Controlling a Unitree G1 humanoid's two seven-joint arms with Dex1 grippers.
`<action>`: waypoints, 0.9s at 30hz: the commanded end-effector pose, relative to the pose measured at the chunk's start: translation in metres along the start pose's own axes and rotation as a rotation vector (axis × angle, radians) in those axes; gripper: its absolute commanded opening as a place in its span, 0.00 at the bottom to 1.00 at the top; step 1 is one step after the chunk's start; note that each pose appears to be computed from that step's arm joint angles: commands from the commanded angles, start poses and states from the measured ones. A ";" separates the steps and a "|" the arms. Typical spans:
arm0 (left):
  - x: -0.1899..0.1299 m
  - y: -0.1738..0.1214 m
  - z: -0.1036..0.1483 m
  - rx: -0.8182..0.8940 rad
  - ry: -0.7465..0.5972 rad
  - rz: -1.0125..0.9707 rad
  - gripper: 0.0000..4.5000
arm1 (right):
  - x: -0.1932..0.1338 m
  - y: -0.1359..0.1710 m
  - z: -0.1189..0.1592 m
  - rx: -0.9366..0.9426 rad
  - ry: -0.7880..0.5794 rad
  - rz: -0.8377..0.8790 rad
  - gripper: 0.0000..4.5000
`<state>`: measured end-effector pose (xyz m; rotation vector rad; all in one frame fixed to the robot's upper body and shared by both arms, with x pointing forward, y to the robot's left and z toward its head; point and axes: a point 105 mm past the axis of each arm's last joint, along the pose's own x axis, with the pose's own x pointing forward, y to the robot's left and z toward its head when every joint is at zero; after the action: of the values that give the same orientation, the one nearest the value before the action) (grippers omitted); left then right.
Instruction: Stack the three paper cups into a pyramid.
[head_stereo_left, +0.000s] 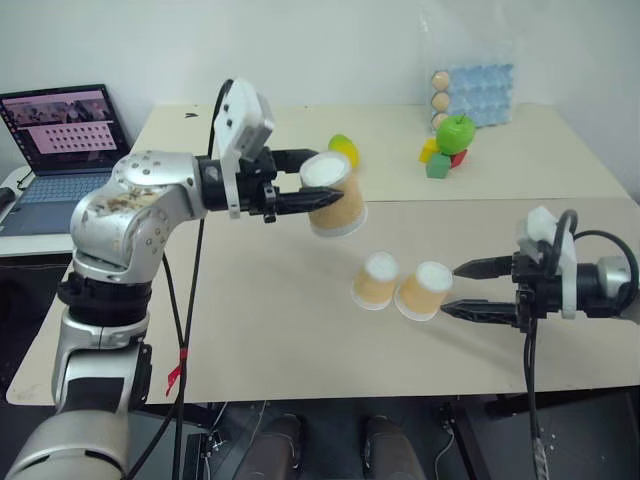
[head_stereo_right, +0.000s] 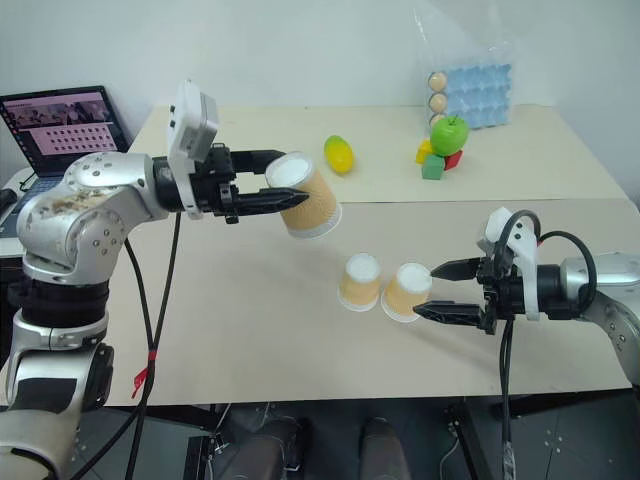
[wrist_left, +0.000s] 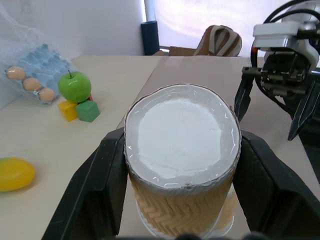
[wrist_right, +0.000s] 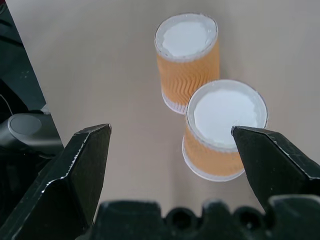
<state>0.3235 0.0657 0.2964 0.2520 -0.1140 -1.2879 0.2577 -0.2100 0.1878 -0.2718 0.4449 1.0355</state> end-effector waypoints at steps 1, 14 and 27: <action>0.015 -0.004 0.006 0.058 0.019 -0.085 0.64 | -0.023 -0.001 0.009 -0.056 -0.030 -0.094 1.00; 0.051 -0.027 -0.027 0.033 0.086 -0.296 0.64 | -0.040 0.003 -0.007 -0.012 -0.064 -0.216 1.00; 0.086 -0.036 -0.020 0.123 0.072 -0.368 0.64 | -0.043 0.018 0.003 -0.003 -0.252 -0.197 1.00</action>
<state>0.3203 -0.0195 0.2550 0.3993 -0.0457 -1.6297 0.2284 -0.2366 0.1924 -0.1467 0.2764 0.8475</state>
